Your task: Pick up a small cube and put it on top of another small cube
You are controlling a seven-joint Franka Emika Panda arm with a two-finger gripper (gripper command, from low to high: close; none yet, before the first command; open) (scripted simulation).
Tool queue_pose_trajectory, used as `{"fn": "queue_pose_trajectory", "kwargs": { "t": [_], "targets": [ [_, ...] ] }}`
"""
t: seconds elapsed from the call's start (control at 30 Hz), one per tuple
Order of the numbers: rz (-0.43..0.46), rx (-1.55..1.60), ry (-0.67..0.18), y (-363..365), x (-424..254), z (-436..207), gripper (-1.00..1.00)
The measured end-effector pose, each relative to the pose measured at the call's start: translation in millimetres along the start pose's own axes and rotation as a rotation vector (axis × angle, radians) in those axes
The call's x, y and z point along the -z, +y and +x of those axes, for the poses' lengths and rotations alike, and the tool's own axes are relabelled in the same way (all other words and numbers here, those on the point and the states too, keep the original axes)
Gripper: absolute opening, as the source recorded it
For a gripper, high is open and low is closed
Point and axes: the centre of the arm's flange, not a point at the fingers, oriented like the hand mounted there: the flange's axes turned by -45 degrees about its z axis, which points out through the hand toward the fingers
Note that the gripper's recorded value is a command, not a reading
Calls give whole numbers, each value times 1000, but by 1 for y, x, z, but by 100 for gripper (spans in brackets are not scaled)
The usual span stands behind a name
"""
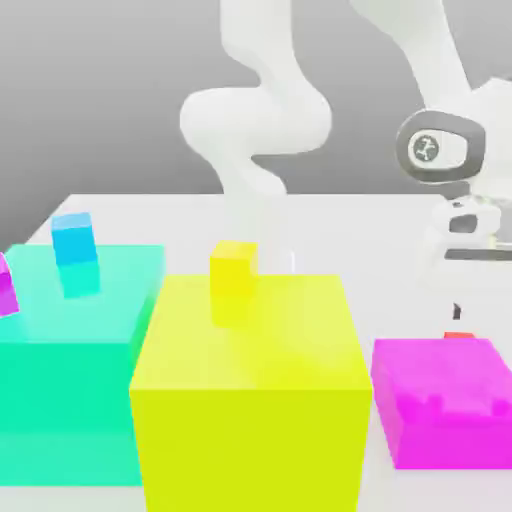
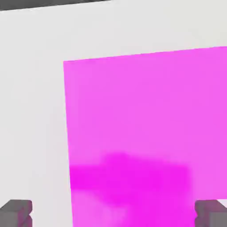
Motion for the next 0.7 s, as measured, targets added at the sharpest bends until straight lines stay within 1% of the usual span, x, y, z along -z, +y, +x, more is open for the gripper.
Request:
{"fn": "queue_pose_trajectory", "kwargs": {
  "t": [0.07,0.2,0.47,0.7],
  "targets": [
    [-12,-16,-48,-1,-20,-25,0],
    [-41,-15,-74,-1,-40,-35,0],
    [-65,-8,-84,-1,-67,-39,0],
    [-40,-14,-73,0,-86,-39,0]
  ]
}}
